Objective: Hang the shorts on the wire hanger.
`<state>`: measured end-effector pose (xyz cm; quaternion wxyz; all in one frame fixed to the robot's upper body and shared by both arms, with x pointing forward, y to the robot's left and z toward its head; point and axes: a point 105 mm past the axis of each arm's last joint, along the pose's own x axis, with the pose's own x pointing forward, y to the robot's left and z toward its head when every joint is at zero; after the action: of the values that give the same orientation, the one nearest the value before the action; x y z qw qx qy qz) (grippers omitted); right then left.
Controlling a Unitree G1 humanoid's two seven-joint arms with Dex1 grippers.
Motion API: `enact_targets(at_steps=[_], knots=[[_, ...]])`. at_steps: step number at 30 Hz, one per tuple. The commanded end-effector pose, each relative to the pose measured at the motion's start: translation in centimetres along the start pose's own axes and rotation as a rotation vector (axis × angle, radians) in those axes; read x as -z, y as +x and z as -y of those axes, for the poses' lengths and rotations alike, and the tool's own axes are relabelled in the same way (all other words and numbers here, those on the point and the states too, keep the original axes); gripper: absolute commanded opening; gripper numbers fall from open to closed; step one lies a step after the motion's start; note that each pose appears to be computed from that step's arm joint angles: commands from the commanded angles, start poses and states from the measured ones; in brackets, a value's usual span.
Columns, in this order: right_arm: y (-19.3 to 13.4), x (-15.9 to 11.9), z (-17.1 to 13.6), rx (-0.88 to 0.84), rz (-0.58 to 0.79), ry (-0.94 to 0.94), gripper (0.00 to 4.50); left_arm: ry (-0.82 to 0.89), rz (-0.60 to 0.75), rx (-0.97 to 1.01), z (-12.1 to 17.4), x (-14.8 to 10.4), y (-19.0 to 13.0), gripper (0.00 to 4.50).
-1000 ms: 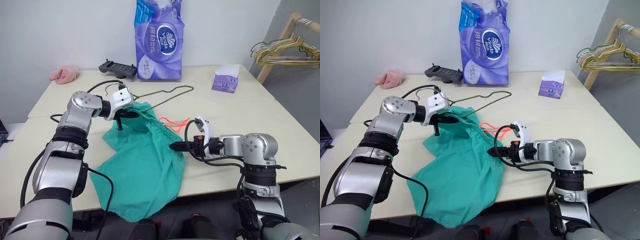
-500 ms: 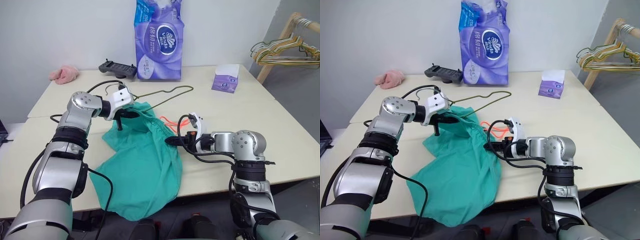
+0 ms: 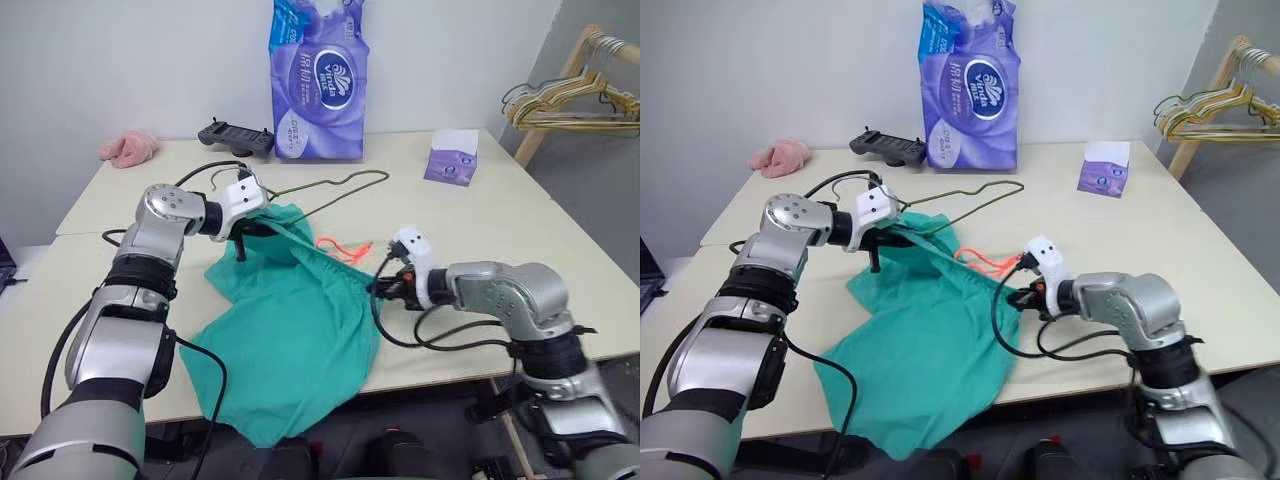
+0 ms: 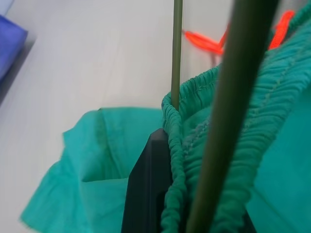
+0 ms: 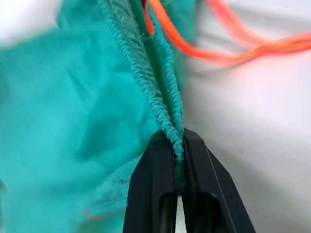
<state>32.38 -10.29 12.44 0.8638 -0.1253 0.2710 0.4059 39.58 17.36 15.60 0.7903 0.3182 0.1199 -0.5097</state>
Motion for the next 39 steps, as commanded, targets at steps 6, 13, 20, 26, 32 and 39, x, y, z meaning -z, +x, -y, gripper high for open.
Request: enact_targets(at_steps=[6,13,20,26,32,39], knots=[[-4.9,-4.2,7.3,0.292,0.064,-0.397,0.02,-0.277,0.158,0.274,4.7,-2.2,-3.4,0.00],[-5.2,-7.1,6.2,0.267,0.126,-0.493,0.02,-0.238,-0.050,0.334,6.5,1.3,-3.7,0.00],[-5.9,-7.1,4.7,0.196,0.096,-0.541,0.02,-0.160,-0.130,0.249,5.3,3.0,-3.2,0.00],[-6.3,-7.0,3.2,0.132,0.073,-0.540,0.02,-0.111,-0.174,0.278,5.7,3.7,-3.3,0.00],[-6.5,-8.3,2.9,0.131,0.082,-0.543,0.02,-0.014,-0.253,0.313,5.9,4.5,-3.5,0.00],[-6.6,-9.3,2.2,0.107,0.086,-0.567,0.02,0.129,-0.370,0.291,4.9,5.6,-3.7,0.00]])
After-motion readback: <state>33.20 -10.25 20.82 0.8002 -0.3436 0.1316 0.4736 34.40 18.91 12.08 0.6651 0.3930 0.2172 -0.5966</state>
